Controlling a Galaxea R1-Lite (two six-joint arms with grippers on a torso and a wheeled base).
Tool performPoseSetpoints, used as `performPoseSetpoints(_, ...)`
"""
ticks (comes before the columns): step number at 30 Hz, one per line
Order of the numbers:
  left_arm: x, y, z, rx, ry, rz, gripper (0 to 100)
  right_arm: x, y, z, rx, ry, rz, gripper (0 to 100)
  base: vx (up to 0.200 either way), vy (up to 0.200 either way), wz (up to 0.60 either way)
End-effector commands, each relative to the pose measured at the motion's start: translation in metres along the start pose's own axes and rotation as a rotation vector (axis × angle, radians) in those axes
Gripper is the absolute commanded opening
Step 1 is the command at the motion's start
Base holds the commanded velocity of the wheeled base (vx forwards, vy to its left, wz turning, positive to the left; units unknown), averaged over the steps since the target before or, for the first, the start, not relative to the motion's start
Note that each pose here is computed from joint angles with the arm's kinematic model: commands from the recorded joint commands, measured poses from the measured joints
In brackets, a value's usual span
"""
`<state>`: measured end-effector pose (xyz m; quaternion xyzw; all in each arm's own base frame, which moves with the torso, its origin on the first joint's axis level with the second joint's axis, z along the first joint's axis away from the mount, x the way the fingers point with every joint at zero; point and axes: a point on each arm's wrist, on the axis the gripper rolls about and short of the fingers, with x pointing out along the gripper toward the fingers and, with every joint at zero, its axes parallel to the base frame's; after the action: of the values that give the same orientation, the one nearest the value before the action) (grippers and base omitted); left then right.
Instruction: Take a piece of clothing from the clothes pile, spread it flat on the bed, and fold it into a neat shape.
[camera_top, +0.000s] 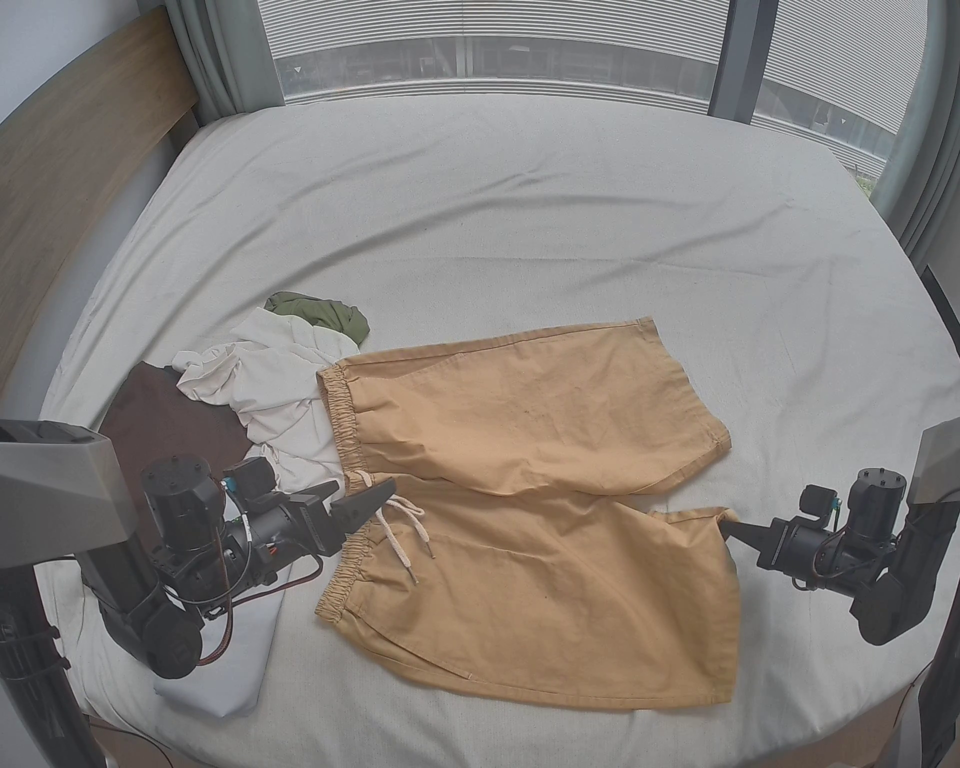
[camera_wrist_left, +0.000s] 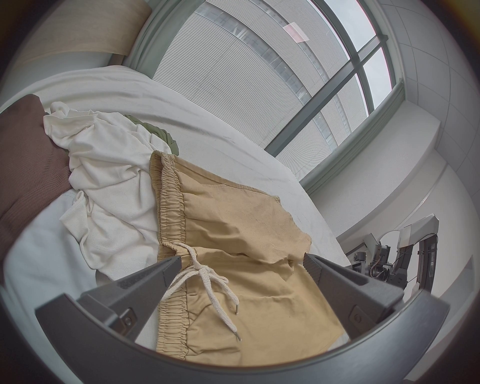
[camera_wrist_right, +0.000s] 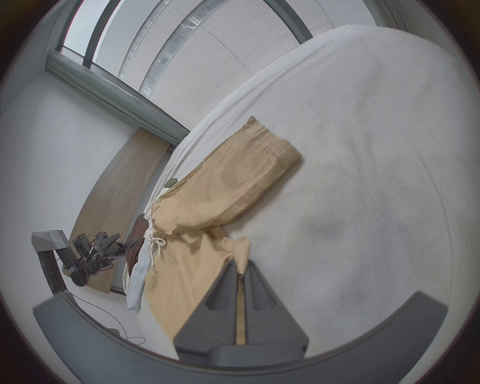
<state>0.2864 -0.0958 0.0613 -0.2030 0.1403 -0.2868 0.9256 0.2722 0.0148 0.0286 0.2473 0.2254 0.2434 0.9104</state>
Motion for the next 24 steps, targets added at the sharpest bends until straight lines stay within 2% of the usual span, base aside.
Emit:
performPoseSetpoints(1,0.000,0.000,-0.001,-0.002,0.004,0.001,100,0.001,-0.005,0.006,-0.006,-0.025,-0.009,0,0.000,0.000,0.00)
performPoseSetpoints(24,-0.007,0.004,-0.008,-0.018,0.039,0.025,100,0.007,-0.016,0.013,-0.017,-0.058,-0.024,0,0.000,0.000,0.00)
